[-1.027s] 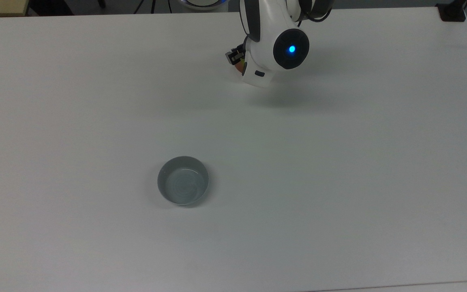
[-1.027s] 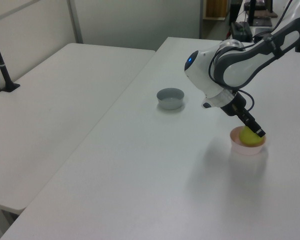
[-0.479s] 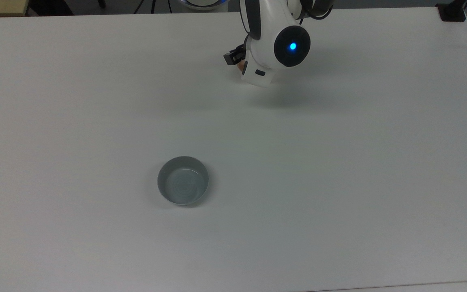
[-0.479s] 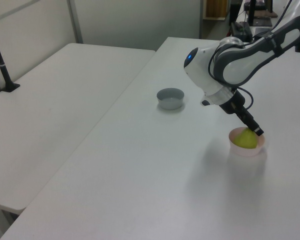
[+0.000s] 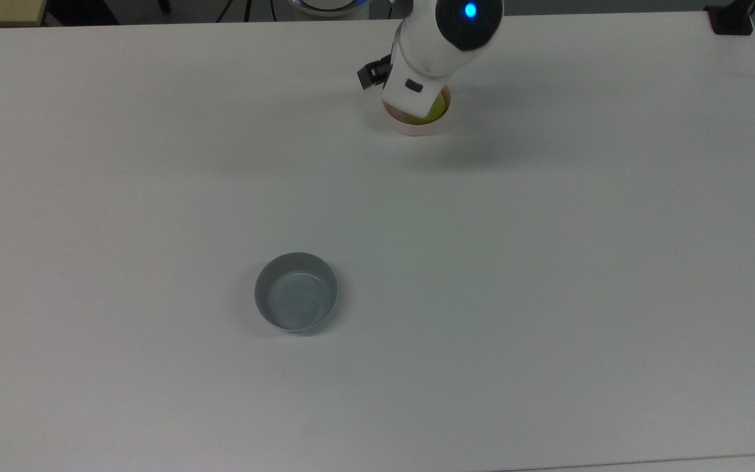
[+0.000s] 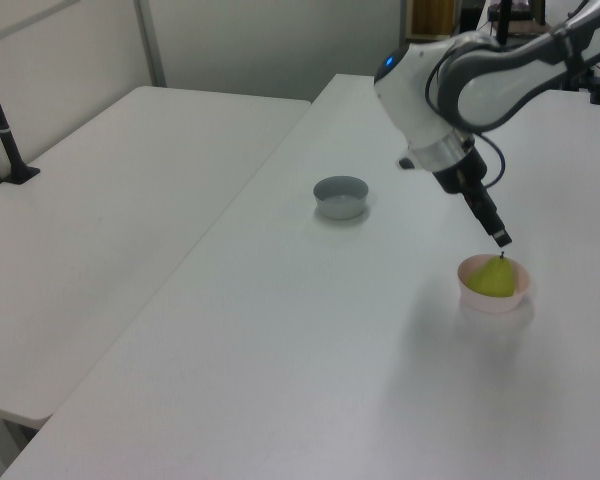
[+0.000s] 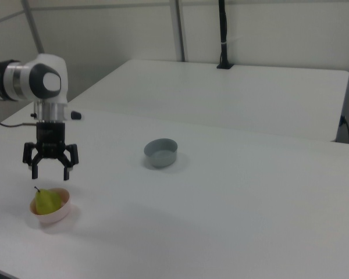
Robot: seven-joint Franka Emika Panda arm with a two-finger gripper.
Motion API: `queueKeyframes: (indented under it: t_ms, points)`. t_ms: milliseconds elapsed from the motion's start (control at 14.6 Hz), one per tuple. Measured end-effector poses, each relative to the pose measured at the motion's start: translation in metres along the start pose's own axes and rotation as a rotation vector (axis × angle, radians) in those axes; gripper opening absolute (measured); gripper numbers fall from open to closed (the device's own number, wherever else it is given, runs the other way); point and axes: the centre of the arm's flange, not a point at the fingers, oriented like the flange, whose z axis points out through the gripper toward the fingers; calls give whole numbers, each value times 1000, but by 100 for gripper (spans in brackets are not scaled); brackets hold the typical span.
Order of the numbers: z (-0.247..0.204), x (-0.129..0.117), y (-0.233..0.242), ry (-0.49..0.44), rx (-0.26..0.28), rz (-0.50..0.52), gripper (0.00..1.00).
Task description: Place the pear in the bowl
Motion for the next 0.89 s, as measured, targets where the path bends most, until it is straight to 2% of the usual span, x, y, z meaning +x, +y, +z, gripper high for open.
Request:
queueKeyframes:
  t_ms: [411,548,753,890]
  points:
    - [-78,-70,39,228,1,93,100]
    - [-102,-93,67,304,10,152,100]
    - [-131,-128,135,394,35,273,100]
    - [-138,-140,165,437,31,297,100]
